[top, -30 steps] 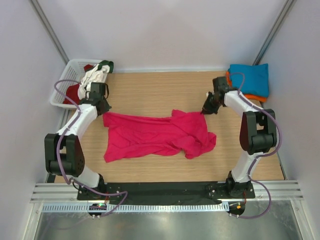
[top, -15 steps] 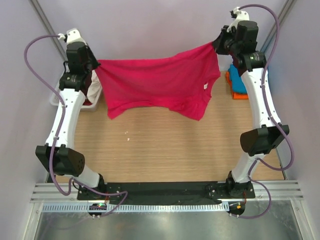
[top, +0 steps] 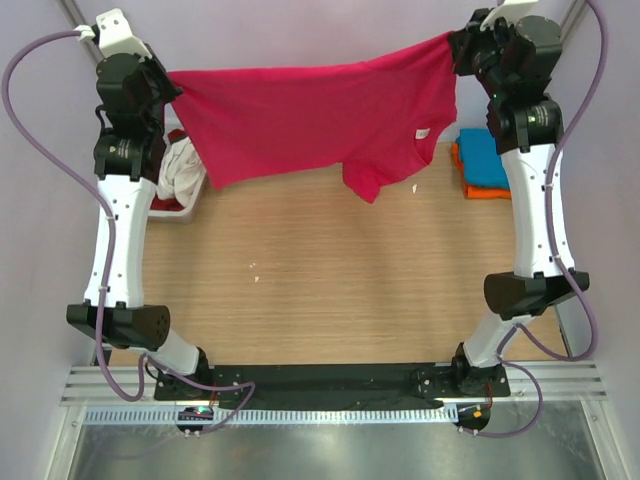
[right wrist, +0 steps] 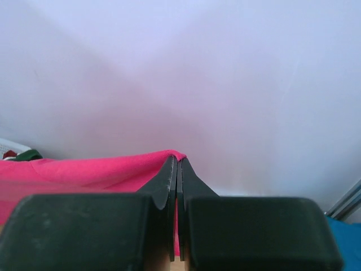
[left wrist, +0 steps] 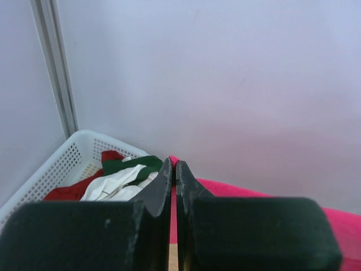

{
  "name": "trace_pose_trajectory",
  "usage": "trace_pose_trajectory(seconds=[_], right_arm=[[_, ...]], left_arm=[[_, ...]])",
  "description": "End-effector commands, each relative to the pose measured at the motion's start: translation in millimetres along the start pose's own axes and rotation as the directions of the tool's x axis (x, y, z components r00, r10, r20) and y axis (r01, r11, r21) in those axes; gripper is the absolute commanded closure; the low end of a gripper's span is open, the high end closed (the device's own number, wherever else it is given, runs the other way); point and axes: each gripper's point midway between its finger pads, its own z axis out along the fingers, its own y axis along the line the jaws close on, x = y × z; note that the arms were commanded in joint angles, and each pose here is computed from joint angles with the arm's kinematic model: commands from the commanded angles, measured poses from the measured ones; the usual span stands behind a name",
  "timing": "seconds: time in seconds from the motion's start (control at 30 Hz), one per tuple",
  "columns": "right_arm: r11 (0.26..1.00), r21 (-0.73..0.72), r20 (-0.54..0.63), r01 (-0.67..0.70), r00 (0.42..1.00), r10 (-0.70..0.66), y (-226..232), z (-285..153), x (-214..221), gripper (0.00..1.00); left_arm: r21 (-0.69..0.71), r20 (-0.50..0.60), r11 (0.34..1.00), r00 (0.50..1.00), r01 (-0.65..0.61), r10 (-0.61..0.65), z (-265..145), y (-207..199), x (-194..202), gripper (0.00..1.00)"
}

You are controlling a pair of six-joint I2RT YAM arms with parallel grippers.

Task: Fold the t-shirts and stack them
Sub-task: Flatten the tshirt out

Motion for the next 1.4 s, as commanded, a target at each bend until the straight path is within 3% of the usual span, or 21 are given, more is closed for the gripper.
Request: trace_pose_trajectory(seconds=[0.0, 0.47, 0.87, 1.2, 1.37], right_arm=[[0.998, 0.018, 0.200, 0.062, 0.978, -0.065, 2.1, -37.3, -77.4, 0.99], [0.997, 0.013, 0.236, 0.074, 0.969, -0.075, 7.6, -71.1, -101.4, 0.99], [0.998, -0.043, 0.194, 0.052, 0.980, -0.043, 20.6, -108.0, -99.0, 0.99], [0.998, -0.039, 0.183, 0.042, 0.983, -0.034, 25.6, -168.6, -106.7, 0.99], [0.998, -0.039, 0.233, 0.043, 0.972, -0.032, 30.6, -214.8, -124.4, 0.99]], left_arm=[[0.005, 0.073, 1.000, 0.997, 0.013, -0.013, -10.2, 1.3, -29.6, 1.00], [0.030, 0.110, 0.999, 0.994, 0.021, -0.024, -37.7, 0.7, -57.2, 1.00], [0.054, 0.102, 0.998, 0.994, 0.030, -0.035, -77.0, 4.1, -67.6, 1.00], [0.056, 0.110, 0.998, 0.993, 0.042, -0.048, -142.6, 18.8, -80.9, 1.00], [0.072, 0.142, 0.996, 0.988, 0.044, -0.054, -186.1, 24.0, -94.9, 1.00]])
